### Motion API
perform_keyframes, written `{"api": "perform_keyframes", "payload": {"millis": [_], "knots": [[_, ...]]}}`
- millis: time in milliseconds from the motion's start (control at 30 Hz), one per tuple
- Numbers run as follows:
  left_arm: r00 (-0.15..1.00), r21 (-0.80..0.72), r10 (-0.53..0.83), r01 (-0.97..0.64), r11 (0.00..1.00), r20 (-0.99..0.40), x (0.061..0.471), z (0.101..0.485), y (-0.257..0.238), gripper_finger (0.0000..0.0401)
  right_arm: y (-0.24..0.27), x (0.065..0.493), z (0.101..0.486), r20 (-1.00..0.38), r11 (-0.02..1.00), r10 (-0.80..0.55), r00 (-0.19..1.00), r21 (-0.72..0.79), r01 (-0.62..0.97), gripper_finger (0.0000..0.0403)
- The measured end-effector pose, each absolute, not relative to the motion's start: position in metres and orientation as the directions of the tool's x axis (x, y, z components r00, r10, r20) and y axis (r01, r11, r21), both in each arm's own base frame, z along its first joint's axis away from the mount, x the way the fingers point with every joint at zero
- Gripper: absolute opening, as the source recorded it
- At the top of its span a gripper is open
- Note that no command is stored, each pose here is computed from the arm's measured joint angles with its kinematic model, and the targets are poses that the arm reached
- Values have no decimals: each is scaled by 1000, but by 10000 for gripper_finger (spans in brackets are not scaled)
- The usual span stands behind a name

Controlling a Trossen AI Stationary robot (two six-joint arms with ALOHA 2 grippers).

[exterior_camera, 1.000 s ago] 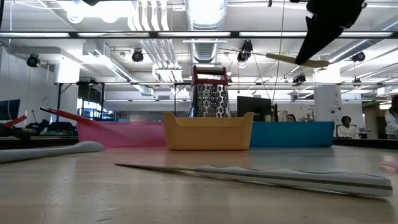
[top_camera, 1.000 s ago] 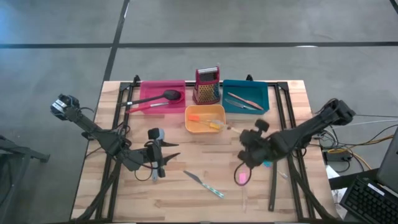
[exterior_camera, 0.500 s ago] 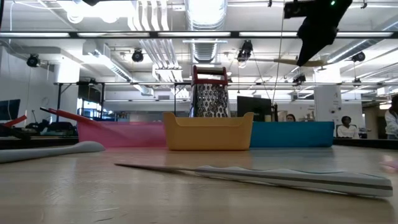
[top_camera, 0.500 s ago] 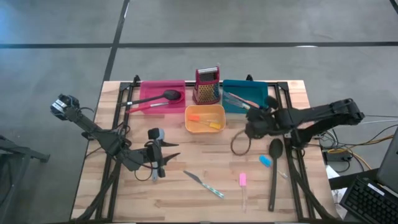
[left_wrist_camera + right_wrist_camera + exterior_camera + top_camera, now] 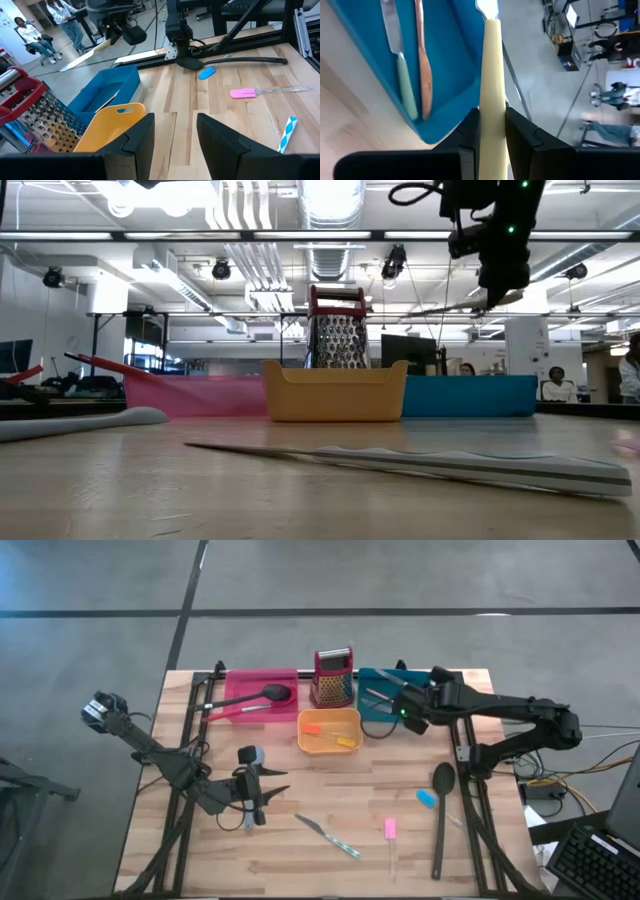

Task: Pick & Place Kitchen Items
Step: Put the yellow table knife into the blue bin

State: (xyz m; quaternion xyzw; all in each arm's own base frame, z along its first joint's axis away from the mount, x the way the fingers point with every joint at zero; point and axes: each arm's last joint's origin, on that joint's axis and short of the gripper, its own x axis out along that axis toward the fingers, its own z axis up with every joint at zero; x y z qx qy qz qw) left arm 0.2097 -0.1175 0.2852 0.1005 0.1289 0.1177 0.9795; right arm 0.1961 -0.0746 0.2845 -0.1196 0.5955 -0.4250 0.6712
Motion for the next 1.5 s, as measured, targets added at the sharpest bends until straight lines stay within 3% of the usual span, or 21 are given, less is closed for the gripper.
{"api": "perform_keyframes", "payload": {"millis": [200,633,867,1233,1500], "knots": [[939,227,257,-205,952,-229,210,285,-117,151,-89,192,283,-729,656,-677,-97,-658,369,50],[939,228,257,-205,952,-229,210,285,-117,151,-122,193,275,-789,717,-615,15,-551,426,50],[939,228,257,-205,952,-229,210,285,-117,151,-132,182,248,-825,729,-565,-17,-509,458,50],[938,228,259,-207,951,-229,210,285,-117,151,-137,178,201,-834,752,-545,88,-440,490,50],[938,228,260,-208,951,-228,210,285,-117,151,-137,177,184,-838,746,-539,81,-431,507,50]]}}
